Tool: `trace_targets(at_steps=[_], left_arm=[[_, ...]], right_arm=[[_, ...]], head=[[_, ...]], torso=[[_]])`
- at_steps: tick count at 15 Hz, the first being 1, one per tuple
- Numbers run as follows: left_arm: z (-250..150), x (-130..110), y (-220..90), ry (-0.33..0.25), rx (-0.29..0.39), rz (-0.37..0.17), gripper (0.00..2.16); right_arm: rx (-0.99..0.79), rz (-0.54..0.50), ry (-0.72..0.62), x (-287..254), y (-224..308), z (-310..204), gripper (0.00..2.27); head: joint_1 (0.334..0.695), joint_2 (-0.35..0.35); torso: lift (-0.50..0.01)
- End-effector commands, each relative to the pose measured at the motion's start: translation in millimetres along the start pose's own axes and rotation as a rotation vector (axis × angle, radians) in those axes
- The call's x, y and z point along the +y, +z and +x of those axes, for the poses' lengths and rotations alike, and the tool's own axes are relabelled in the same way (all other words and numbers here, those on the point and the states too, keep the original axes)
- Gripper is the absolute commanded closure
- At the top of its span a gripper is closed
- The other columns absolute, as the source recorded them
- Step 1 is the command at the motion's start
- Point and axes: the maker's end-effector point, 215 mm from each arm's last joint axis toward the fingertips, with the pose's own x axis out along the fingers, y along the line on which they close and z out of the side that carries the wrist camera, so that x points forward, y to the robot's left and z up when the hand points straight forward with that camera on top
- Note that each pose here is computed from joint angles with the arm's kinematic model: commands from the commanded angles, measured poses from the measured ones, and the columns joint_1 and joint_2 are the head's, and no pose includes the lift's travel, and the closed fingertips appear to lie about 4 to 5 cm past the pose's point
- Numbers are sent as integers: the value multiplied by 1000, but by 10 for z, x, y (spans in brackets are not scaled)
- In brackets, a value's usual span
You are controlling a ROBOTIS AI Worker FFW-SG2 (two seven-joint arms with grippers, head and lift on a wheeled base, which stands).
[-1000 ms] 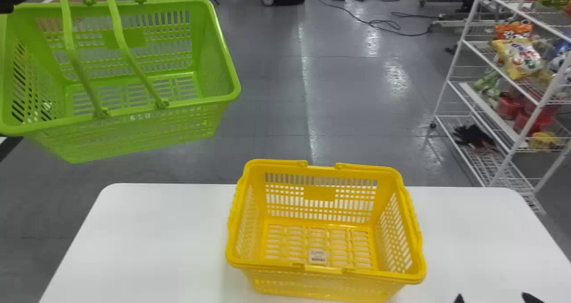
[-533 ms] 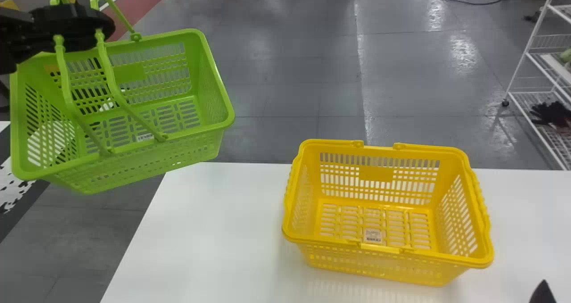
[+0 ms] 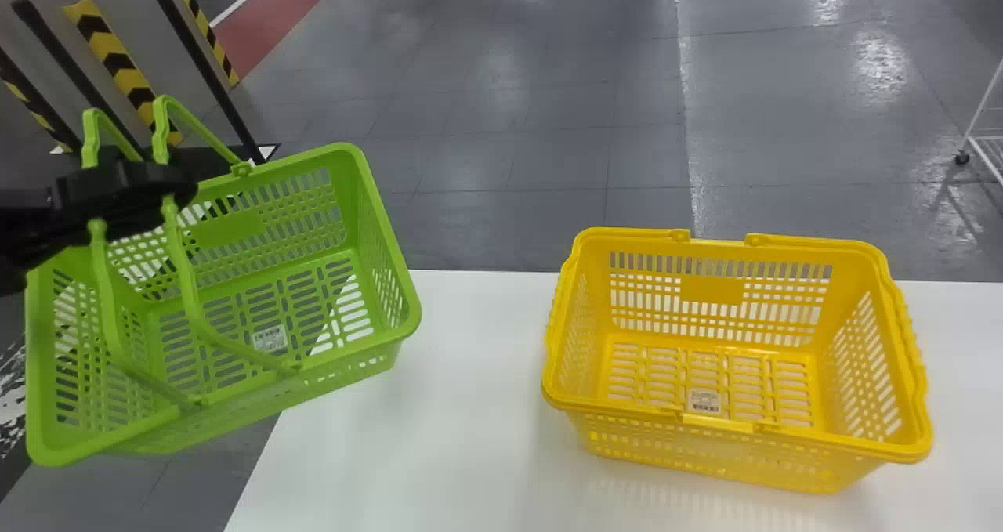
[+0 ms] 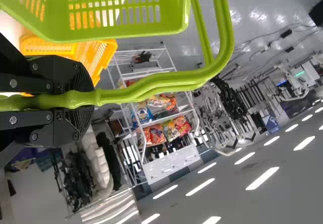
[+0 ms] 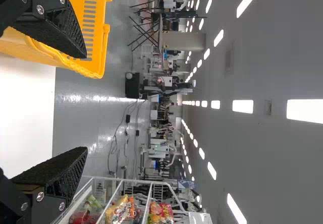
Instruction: Grasp handle with right gripper to insert into left gripper then lift and swing left to center
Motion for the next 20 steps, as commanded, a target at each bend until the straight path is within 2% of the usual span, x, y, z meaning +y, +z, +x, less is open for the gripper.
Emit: trace_targets(at_steps=[1,3,5,7,9,11,12,13,15,20], left_arm=[[-184,-44,-498,-2,-1,6,1835],[-273,-71,-876,19,9,8,1835],[-334,-127,-1231,21,22,-14,1835],[-273,-240,-1537,-15,49,-36,1831],[-135,-381,-1892,-36,100,-32,1835],[36,-523,-2279,-56,154,-27,1835],[121,-557,-2420,-63,167,-30,1835],[184,-569,-2541,-61,177,-33,1835],[276,-637,-2744,-70,213,-37,1835],[509,-1086,-3305,-133,318,16,1835]], right_arm=[[-34,-6,-6,-47,67,-9,181],[-36,-10,-7,-68,35,13,181],[-47,-11,-7,-74,55,31,181],[-47,-12,-4,-70,45,42,181],[-49,-15,0,-69,54,46,181],[-47,-17,7,-59,50,41,181],[-49,-17,6,-61,48,42,181],[-49,-15,6,-54,44,32,181],[-56,-12,8,-41,65,36,181],[-66,-1,15,19,92,75,181]], head=[[695,271],[695,267],[695,254],[695,231],[695,202],[695,152],[695,119],[695,56],[695,-2],[695,-137]], torso=[[-93],[-93],[-93],[-93],[-93],[-93],[-93],[-93],[-93],[-93]])
